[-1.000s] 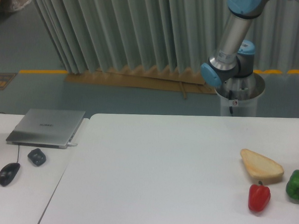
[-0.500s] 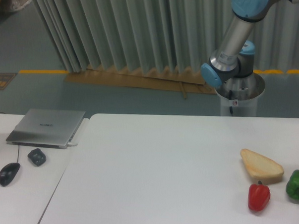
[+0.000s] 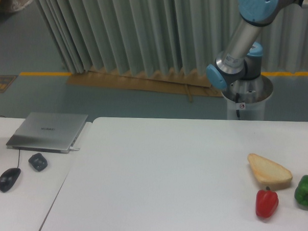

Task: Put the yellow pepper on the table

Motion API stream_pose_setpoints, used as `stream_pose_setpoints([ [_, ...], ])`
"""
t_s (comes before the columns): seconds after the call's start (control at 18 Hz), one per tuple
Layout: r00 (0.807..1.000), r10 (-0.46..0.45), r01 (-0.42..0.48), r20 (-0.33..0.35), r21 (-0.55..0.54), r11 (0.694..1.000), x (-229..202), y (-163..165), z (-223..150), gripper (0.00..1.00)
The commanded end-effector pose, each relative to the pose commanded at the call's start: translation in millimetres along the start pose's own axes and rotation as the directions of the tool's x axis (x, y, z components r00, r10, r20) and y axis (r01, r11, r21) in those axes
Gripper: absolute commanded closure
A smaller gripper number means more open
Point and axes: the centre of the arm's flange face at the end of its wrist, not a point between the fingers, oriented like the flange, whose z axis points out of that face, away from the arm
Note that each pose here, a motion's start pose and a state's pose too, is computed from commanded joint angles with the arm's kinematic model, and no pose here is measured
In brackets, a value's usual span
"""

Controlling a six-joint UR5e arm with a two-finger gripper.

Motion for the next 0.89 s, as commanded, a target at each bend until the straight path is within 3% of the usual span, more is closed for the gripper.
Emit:
stream_pose_setpoints([
  [0.5,0.999,-0.045,0.045,0.000,-0.003,0.999,8.0,4.2,16.1,0.00],
  [0.61,0.998,-0.064,0.064,0.000,0.000,0.998,7.8,3.3,17.4,0.12],
  [0.78,0.995,-0.096,0.096,0.000,0.002,0.995,8.3,3.3,21.9,0.19],
  [0.89,0.993,-0.118,0.118,0.001,0.003,0.993,12.0,4.1,23.9,0.34],
])
